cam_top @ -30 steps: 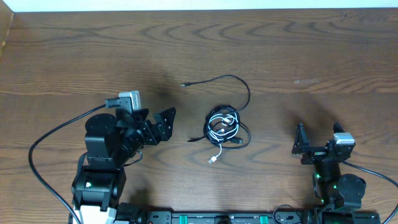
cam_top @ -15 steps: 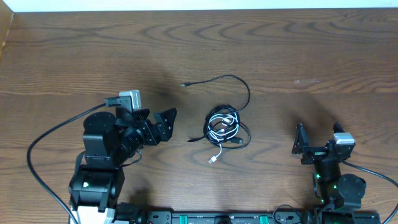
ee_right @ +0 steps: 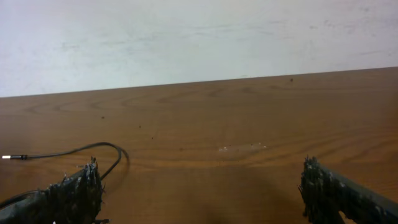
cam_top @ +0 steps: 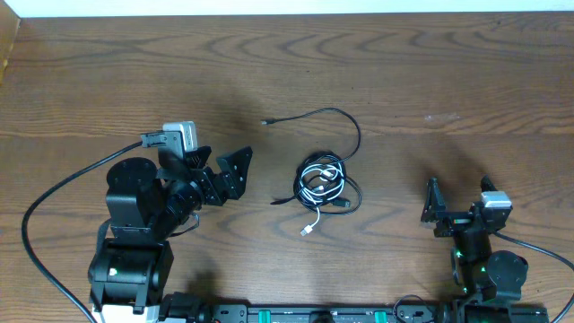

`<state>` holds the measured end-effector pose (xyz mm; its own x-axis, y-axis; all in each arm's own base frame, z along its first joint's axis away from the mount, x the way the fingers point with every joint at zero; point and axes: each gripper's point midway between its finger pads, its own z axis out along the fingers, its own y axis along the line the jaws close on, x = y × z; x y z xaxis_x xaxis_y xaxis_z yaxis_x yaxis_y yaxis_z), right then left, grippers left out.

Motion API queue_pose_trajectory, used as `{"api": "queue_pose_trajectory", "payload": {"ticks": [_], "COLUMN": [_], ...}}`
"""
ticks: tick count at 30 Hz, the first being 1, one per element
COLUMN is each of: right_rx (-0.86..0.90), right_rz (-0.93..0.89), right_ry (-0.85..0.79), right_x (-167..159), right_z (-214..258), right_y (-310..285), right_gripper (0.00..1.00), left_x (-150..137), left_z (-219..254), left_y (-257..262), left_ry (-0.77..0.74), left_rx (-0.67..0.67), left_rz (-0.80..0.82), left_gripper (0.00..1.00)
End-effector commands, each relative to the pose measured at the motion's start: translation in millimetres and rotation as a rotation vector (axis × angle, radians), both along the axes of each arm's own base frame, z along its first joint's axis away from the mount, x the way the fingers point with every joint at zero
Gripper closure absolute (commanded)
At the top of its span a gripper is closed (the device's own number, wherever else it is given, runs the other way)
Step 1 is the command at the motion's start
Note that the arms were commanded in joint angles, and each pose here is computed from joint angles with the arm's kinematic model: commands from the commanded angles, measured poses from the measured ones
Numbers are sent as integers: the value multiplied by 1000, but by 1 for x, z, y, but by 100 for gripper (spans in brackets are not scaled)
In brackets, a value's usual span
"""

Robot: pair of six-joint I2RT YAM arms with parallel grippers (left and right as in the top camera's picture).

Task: Untangle cables
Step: 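Move the left gripper forward over the black and white cable bundle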

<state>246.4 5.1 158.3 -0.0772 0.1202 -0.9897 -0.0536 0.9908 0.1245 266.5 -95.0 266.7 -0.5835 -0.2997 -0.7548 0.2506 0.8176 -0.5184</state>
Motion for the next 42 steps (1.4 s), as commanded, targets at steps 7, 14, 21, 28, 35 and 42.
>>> {"api": "queue_pose_trajectory", "payload": {"ticks": [7,14,21,28,35,42], "right_rx": [11,11,11,11,11,11], "right_rz": [-7,-7,-7,-7,-7,-7], "right_ry": [4,4,4,4,4,4], "right_x": [0,0,0,0,0,0], "right_z": [-1,-1,-1,-1,-1,-1], "right_y": [-1,-1,-1,-1,-1,-1], "right_gripper": [1,1,1,1,1,1], "left_x": [5,10,10,9,9,9], "left_z": [27,31,30,28,28,27], "left_y": [0,-2,-2,-2,-2,-2], "left_ry": [-59,-41,-40,-28,-28,-26], "left_rx": [14,9,10,11,10,11], "left_rz": [-10,-20,-19,-19,-19,-19], "left_gripper": [5,5,5,5,5,5]}}
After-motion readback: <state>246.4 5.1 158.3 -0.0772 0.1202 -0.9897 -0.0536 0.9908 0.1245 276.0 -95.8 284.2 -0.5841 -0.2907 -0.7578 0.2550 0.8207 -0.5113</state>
